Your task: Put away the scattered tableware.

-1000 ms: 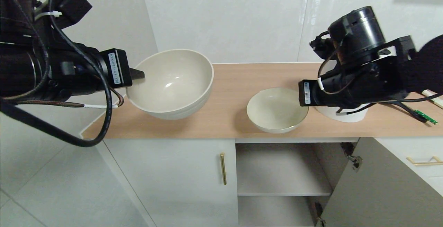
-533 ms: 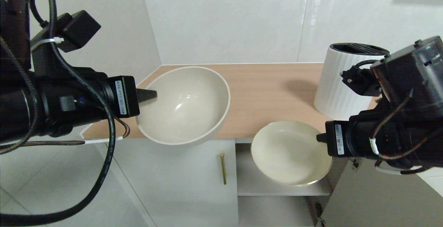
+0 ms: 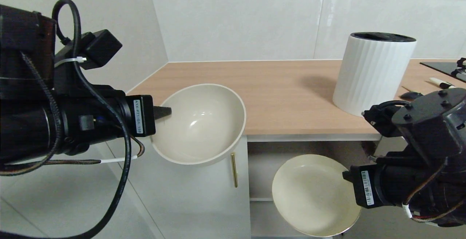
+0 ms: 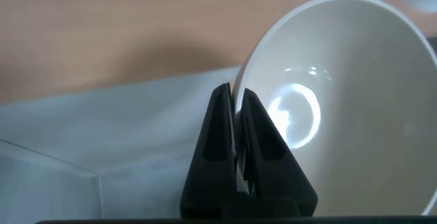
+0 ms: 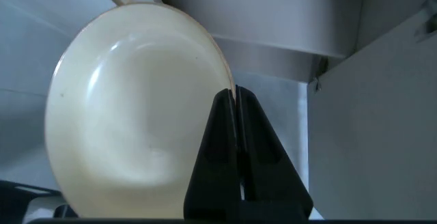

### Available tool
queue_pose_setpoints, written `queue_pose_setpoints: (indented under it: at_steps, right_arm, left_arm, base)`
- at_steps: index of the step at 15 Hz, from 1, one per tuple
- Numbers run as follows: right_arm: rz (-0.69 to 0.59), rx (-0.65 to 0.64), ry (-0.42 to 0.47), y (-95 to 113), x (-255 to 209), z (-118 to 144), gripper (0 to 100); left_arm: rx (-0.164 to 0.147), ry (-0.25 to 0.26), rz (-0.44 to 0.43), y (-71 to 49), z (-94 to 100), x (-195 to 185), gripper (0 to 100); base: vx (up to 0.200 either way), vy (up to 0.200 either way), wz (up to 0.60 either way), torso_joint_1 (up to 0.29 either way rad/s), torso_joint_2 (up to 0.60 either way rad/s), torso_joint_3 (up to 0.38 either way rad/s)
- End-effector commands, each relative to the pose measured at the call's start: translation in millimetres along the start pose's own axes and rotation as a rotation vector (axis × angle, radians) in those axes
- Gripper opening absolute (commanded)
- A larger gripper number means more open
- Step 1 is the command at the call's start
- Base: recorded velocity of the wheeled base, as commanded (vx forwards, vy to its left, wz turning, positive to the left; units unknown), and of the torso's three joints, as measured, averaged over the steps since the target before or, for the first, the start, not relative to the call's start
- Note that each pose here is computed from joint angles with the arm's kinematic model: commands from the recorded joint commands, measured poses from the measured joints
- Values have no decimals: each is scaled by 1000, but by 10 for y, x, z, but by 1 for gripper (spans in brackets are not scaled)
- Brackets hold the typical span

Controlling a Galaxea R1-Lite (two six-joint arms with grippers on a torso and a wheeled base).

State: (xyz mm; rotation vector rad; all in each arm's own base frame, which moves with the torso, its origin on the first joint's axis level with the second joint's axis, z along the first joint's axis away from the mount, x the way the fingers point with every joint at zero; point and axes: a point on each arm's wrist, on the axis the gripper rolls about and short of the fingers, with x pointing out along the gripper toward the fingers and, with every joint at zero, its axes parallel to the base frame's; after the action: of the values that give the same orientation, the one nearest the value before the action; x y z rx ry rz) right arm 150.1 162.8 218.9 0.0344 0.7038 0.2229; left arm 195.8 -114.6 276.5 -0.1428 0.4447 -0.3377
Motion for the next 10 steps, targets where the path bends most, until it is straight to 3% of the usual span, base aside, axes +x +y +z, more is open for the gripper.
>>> queue_pose_setpoints:
  at_steps: [1, 10]
  right_arm:
    - [-16, -14, 31, 21, 87, -47, 0]
    - [-51, -31, 97, 78, 293, -144, 0]
  left_arm:
    - [1, 9, 3, -1, -11, 32, 0]
    - [1, 3, 0, 5, -13, -4, 0]
  base:
    - [0, 0, 0, -129, 456, 320]
    - [0, 0, 0, -90, 445, 358]
